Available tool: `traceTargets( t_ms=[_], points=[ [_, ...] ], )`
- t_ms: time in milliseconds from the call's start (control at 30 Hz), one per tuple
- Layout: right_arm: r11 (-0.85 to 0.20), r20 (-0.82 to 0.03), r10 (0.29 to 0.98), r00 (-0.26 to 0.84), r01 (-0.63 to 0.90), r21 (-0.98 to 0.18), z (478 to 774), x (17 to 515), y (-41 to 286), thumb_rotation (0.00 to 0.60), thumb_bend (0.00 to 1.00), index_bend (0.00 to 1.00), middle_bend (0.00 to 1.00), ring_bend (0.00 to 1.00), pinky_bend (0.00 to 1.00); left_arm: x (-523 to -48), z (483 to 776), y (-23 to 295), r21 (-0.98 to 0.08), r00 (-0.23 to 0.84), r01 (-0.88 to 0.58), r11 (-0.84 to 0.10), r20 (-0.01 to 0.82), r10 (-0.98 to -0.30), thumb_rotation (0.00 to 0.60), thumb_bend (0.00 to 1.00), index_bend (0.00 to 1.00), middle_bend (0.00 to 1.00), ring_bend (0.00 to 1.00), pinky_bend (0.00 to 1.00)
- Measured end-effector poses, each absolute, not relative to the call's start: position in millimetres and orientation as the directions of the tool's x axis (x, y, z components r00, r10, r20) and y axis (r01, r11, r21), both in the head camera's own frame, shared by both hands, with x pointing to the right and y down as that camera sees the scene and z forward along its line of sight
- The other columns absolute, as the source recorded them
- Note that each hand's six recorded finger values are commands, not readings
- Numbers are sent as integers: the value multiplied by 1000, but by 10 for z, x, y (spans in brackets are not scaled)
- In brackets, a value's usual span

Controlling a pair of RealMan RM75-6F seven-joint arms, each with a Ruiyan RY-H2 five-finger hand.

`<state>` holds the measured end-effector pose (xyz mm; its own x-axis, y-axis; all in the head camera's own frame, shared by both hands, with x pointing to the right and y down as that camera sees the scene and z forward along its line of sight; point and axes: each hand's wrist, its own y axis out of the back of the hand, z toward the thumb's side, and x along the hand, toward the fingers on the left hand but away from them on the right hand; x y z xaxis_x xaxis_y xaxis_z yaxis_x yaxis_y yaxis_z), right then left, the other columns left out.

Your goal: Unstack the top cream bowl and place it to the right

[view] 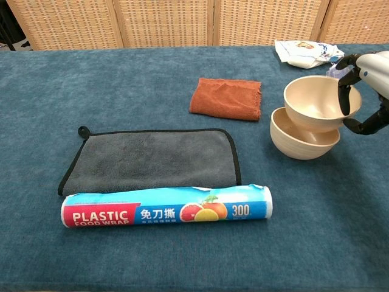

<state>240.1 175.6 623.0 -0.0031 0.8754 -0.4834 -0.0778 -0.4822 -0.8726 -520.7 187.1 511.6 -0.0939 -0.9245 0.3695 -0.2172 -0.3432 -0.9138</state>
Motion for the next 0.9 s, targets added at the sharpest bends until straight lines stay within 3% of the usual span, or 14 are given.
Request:
traceTargets(
  t_ms=[900],
  points=[
    [-443,-429,896,-114,-160,-882,5988,2928,1533,600,403,613,120,111,167,-5200,5104,1877,-915,-92,-216,-342,367,-926,432,0,168,0,0,0]
  ],
)
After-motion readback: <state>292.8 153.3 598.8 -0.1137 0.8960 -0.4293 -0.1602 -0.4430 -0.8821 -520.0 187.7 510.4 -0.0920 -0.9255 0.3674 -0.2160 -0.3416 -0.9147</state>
